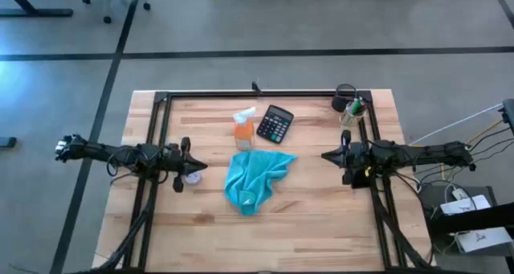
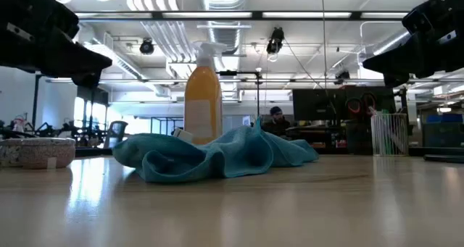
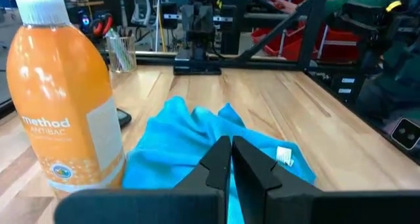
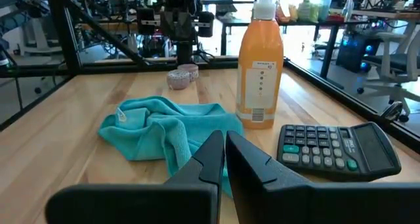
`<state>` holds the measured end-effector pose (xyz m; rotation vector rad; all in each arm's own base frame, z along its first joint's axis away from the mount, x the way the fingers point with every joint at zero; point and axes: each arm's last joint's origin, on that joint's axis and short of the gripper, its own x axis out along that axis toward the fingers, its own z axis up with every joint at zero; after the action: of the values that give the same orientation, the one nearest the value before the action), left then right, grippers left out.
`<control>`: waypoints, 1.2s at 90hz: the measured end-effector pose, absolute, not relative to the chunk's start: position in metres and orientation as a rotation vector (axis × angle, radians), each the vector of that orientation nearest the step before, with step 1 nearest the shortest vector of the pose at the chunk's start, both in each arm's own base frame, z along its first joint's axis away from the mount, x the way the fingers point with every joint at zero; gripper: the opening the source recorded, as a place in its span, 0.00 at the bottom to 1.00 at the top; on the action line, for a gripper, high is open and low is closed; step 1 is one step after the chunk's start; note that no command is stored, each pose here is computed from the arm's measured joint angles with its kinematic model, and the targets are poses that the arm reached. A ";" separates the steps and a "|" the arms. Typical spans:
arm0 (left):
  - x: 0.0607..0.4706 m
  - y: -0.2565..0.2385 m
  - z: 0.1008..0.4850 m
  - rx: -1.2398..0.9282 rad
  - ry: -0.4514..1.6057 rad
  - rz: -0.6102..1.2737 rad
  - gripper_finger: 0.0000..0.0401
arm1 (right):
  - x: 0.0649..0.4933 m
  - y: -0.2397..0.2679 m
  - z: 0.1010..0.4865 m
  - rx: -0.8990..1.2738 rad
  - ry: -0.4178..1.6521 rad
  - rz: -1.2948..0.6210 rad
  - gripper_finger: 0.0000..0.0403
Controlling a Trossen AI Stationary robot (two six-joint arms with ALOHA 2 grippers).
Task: Apply microfiber cloth
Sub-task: Return to Home Position
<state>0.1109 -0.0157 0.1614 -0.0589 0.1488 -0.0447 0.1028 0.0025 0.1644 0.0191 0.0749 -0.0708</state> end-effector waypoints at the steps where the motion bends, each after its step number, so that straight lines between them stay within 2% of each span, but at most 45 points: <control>1: 0.111 -0.016 0.161 -0.059 0.150 -0.045 0.00 | 0.103 0.002 0.164 0.019 0.075 -0.071 0.01; 108: 0.114 -0.016 0.156 -0.050 0.211 -0.042 0.00 | 0.103 0.002 0.164 0.019 0.075 -0.071 0.01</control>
<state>0.1142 -0.0163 0.1555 -0.0496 0.2106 -0.0422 0.1028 0.0025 0.1643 0.0188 0.0752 -0.0711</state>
